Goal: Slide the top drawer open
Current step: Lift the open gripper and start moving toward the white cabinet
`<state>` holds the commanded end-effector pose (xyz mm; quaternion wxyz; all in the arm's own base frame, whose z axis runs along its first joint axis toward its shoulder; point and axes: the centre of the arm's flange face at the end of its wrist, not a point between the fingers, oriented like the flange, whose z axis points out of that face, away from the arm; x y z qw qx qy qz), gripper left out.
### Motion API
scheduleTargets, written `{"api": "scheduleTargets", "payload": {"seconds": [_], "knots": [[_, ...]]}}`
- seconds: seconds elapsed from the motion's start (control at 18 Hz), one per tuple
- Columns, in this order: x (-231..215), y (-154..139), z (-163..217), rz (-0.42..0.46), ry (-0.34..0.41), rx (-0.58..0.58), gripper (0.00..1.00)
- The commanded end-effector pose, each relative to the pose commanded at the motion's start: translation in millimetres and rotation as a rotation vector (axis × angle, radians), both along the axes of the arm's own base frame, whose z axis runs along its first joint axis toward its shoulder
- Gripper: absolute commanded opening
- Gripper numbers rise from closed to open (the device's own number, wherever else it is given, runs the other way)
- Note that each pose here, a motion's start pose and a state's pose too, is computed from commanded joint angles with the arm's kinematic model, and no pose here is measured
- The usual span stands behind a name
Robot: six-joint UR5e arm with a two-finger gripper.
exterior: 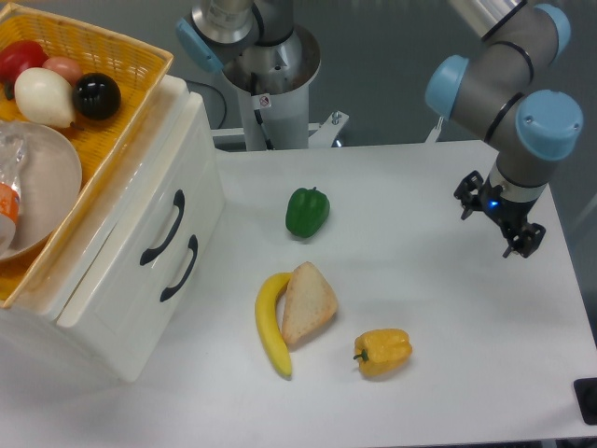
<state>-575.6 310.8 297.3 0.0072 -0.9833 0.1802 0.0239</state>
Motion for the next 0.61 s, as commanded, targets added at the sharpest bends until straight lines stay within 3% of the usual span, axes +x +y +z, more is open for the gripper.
{"api": "scheduleTargets", "payload": {"seconds": [0.11, 0.28, 0.5, 0.61], "knots": [[5.3, -2.3, 4.2, 0.027, 0.0, 0.005, 1.0], [15.8, 0.1, 6.7, 0.197, -0.009, 0.016, 1.0], [36.4, 24.9, 12.7, 0.178, -0.027, 0.065, 1.0], [47.4, 30.7, 22.4, 0.255, -0.059, 0.135, 1.0]]}}
